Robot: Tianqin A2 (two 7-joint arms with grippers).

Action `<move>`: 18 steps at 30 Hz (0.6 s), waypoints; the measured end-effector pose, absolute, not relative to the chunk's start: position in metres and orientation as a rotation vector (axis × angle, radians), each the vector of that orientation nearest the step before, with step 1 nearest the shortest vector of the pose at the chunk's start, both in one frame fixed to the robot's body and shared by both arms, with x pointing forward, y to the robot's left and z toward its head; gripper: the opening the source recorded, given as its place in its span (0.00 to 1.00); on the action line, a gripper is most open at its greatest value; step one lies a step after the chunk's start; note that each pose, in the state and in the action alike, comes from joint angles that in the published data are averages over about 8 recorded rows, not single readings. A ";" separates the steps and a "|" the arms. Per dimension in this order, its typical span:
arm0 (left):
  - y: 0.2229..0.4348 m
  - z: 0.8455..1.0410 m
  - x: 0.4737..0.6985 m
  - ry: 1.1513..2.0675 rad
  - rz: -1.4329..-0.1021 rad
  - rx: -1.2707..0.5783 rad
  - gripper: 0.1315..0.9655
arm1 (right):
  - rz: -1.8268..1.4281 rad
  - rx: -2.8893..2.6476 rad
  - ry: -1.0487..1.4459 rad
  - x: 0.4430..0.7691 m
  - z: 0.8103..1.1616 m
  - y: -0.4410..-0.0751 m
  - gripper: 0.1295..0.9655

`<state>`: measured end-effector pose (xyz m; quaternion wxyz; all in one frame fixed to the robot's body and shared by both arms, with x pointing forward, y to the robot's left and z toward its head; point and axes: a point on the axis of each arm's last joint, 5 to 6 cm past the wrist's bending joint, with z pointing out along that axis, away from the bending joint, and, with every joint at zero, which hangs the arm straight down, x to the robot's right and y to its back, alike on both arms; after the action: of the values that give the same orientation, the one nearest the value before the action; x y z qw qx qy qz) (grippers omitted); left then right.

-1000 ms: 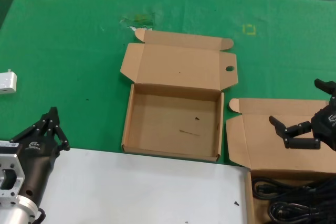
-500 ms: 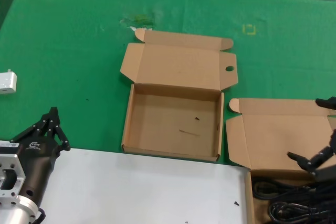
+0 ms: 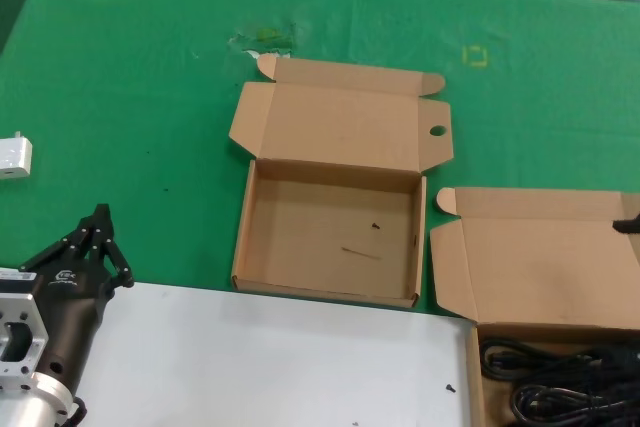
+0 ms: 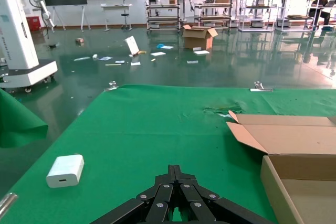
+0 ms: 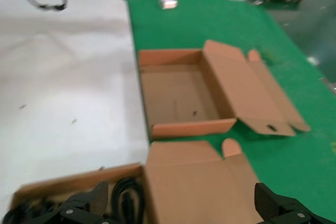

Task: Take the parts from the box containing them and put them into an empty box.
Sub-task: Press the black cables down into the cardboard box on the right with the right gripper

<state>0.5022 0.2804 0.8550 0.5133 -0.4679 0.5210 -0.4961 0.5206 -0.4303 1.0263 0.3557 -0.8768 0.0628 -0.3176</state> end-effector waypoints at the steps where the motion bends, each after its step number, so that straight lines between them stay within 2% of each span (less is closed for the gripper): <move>1: 0.280 0.855 0.502 1.253 -1.193 -1.125 0.01 | -0.808 -2.281 0.150 0.520 1.027 -0.431 1.00; 18: 0.280 0.855 0.502 1.253 -1.193 -1.125 0.01 | -0.653 -2.411 0.035 0.510 1.009 -0.433 1.00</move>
<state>0.5022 0.2804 0.8550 0.5133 -0.4679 0.5210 -0.4961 0.5103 -0.4329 1.0086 0.3162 -0.9156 0.0134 -0.2481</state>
